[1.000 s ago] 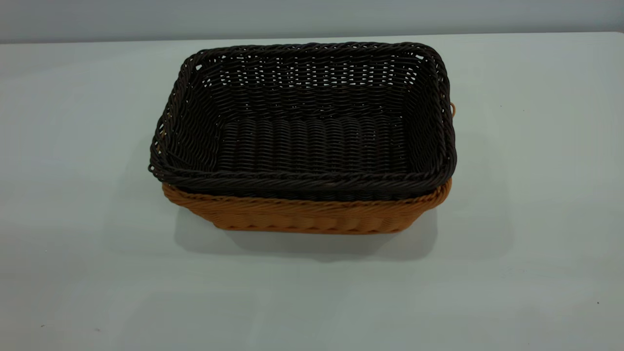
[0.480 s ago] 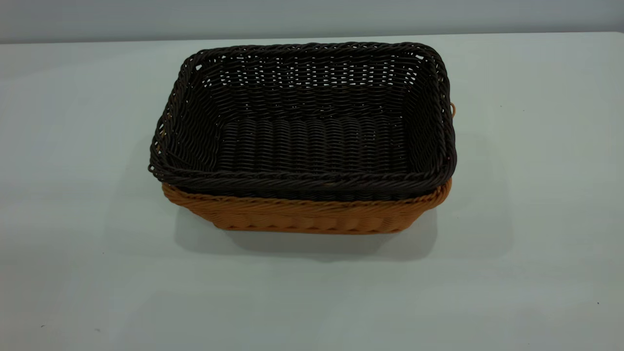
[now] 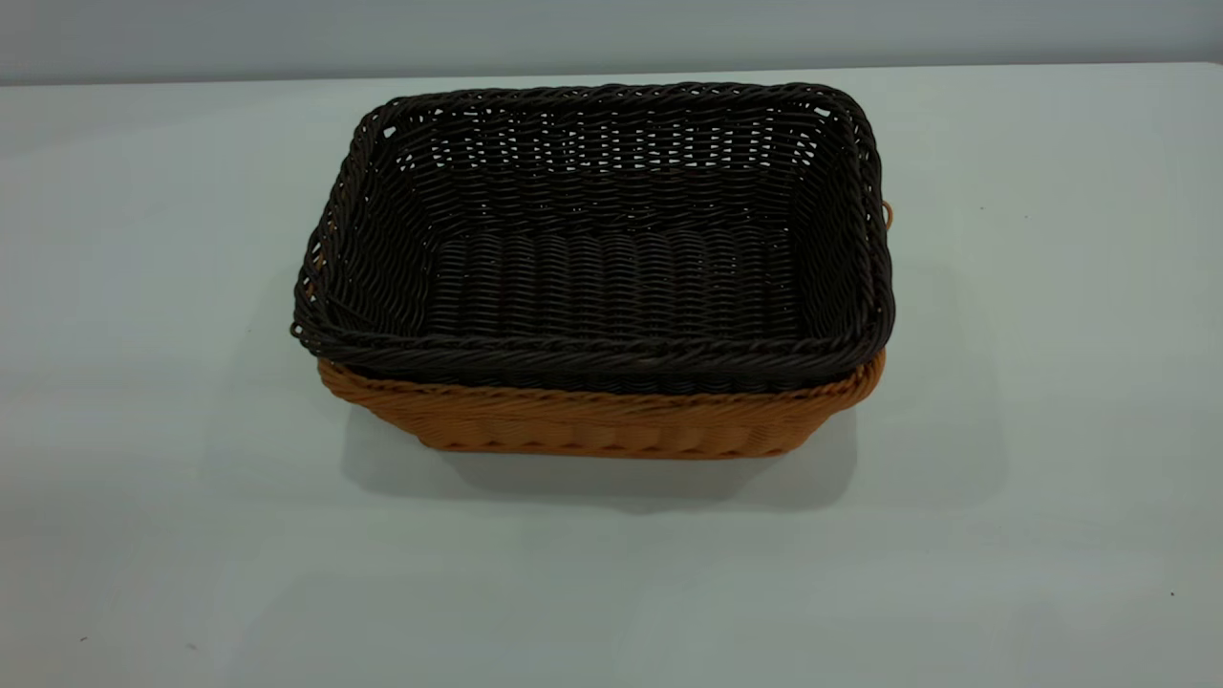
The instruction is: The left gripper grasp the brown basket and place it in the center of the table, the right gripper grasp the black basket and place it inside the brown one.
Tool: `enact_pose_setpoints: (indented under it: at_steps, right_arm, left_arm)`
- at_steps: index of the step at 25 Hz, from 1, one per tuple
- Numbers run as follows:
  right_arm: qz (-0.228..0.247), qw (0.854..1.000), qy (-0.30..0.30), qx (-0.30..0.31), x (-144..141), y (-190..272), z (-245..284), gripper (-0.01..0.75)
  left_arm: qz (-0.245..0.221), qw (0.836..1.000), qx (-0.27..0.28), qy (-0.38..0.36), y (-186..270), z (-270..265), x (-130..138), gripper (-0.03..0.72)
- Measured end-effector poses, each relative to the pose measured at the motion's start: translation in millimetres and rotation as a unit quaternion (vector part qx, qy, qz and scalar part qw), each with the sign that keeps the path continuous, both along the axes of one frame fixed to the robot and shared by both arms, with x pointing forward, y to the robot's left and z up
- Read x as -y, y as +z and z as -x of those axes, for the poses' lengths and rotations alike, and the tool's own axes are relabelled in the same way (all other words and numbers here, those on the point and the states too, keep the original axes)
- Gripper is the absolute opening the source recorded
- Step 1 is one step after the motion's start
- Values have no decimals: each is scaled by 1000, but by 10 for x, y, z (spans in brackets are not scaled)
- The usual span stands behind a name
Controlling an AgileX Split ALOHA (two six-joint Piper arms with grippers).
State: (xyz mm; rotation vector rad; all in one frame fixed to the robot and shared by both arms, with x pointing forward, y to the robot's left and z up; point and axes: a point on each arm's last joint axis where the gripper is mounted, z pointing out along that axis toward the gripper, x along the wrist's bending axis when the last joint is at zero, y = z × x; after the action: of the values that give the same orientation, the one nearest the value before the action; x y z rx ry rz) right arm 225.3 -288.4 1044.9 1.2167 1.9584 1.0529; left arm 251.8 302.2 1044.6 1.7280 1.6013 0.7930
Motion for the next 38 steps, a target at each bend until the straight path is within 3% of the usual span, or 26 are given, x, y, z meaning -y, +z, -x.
enact_pose_setpoints:
  at_steps: [11, 22, 38]
  right_arm:
    - [0, 1000, 0, -1, 0, -2, 1, 582]
    - [0, 1000, 0, -1, 0, -2, 1, 582]
    - [1, 1000, -1, -1, 0, -2, 1, 582]
  left_arm:
    - [-4, 1000, 2, 2, 1, 5, -5, 471]
    - [-4, 997, 70, 45, 4, 209, -23, 471]
    - [-4, 996, 72, 44, 3, 213, -23, 471]
